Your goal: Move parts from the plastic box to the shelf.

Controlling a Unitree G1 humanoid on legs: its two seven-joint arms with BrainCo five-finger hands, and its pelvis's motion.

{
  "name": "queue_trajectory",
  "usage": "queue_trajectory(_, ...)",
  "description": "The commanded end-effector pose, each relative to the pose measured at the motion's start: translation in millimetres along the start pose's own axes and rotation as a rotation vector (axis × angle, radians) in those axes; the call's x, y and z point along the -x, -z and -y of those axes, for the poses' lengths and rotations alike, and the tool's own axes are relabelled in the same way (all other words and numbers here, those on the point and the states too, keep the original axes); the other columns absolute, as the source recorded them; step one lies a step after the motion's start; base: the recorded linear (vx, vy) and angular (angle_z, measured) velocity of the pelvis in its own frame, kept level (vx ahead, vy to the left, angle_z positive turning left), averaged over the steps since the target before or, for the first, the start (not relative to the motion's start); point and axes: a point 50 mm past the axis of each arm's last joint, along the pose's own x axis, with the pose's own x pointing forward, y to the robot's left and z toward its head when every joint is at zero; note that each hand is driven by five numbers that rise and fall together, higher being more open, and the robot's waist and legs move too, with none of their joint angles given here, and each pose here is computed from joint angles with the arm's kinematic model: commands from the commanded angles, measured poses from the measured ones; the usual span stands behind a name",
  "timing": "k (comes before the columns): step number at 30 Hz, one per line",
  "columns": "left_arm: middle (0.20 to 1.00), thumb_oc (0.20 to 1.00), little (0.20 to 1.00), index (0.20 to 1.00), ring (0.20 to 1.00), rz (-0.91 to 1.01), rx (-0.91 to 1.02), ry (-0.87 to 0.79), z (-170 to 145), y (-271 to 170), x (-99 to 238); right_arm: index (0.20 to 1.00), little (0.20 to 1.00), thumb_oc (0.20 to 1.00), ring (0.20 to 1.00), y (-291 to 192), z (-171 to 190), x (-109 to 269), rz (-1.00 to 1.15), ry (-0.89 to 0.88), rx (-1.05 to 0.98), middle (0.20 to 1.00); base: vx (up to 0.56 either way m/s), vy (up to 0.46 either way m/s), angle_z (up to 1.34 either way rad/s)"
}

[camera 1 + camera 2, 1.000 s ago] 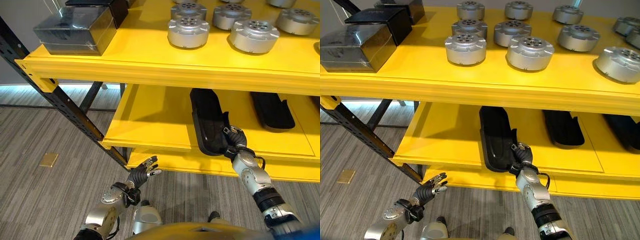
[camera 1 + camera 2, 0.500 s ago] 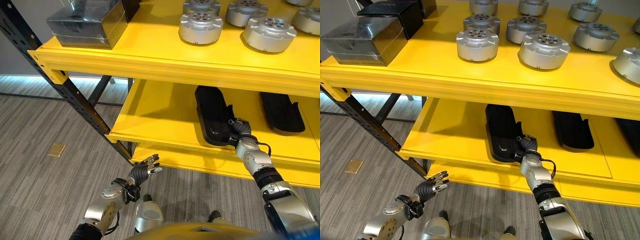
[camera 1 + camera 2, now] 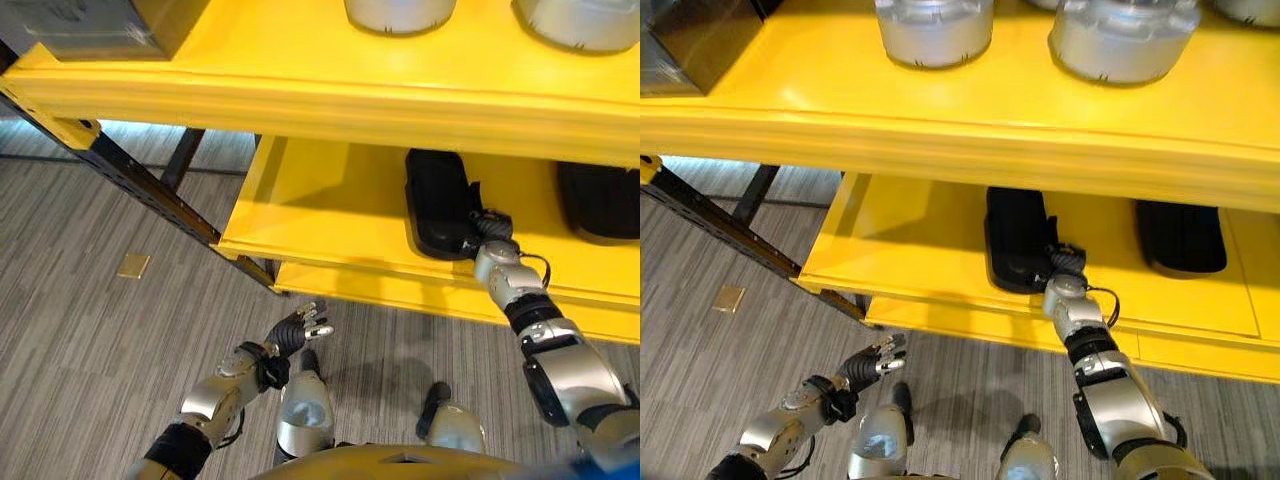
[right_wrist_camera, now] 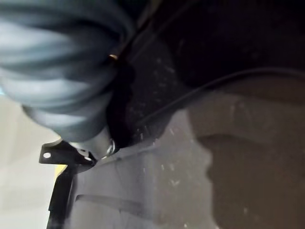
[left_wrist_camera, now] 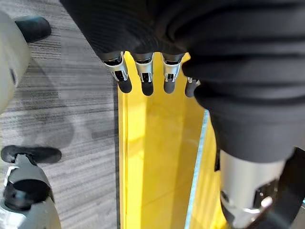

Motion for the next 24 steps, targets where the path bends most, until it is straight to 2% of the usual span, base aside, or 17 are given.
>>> queue_trajectory(1, 1.0, 1.0, 1.0, 1.0, 1.0, 0.047, 0.015, 0.013, 5, 1, 6, 0.2, 0.2, 0.2, 0.2, -24, 4, -4, 0.082, 0.025, -0.074, 0.2, -0.04, 0.003, 0.02)
queue_trajectory(24, 1.0, 1.0, 1.0, 1.0, 1.0, 0.025, -0.057, 0.023, 3, -8, 1, 0.2, 0.2, 0.2, 0.2, -79, 16, -16, 0.214, 0.143, -0.026, 0.2, -0.01, -0.006, 0.01)
